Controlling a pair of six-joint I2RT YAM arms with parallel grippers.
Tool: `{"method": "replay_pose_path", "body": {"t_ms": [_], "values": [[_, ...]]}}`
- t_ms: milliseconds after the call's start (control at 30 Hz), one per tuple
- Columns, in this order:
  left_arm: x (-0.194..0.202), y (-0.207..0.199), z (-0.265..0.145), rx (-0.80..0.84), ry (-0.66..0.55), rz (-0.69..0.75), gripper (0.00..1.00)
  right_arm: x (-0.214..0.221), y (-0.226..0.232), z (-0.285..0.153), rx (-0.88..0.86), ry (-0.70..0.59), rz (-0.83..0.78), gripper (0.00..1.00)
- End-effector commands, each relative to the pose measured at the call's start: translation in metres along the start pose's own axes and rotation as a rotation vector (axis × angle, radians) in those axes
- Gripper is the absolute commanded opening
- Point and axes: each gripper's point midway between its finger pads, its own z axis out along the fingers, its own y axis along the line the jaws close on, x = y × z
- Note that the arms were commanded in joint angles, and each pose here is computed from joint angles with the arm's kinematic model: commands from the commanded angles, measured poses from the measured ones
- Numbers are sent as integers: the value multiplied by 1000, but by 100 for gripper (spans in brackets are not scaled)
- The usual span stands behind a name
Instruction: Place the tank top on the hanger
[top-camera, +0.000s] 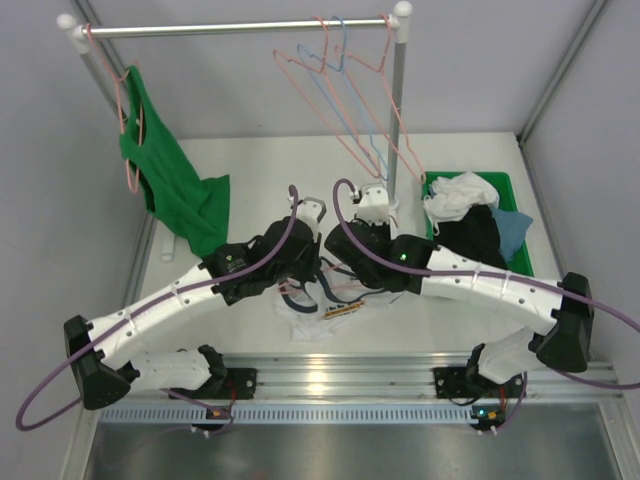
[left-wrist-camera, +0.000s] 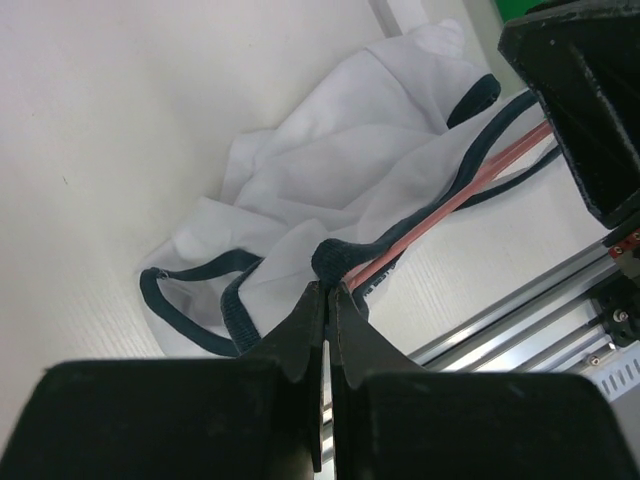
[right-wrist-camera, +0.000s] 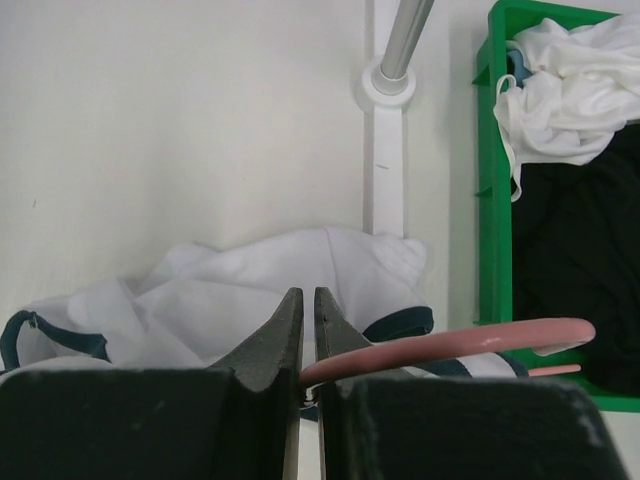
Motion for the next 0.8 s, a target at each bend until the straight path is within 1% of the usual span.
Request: {"method": "replay_pose_path", "body": {"t_ms": [0,133,167,200,233,300,333,400,433,533,600,633,733,767], "values": [[-27,-12,-6,49,-94,-24,0,-25,10,-2,-23,-45,64,0],[-31,-19,-5,96,-131,-26,1,-26,11,-2,-24,-45,55,0],[-30,-21,-5,109,-137,-21,6,-26,10,-2,-23,-45,51,0],[-26,-20,-3,116,-136,-15,21,-27,10,-3,-26,-45,50,0],[-29,-19,-6,123,-155,-5,30,-27,9,-3,-26,-45,48,0],[-31,-17,-10,130,-182,3,38,-28,8,-5,-27,-47,46,0],[-31,-15,-12,132,-184,10,44,-29,7,-5,-27,-47,45,0],[-32,-12,-18,136,-201,33,49,-28,5,-6,-25,-46,42,0],[-32,-11,-20,139,-206,49,53,-28,4,-6,-27,-46,42,0],[-30,-7,-29,159,-218,91,53,-27,2,-8,-31,-44,43,0],[-24,-7,-32,189,-203,122,53,-26,2,-7,-32,-42,44,0],[-18,-5,-32,195,-184,160,53,-24,1,-8,-34,-40,42,0],[-1,-1,-25,223,-115,213,53,-23,0,-8,-39,-39,43,0],[1,0,-23,240,-99,210,52,-21,0,-8,-38,-37,39,0]]}}
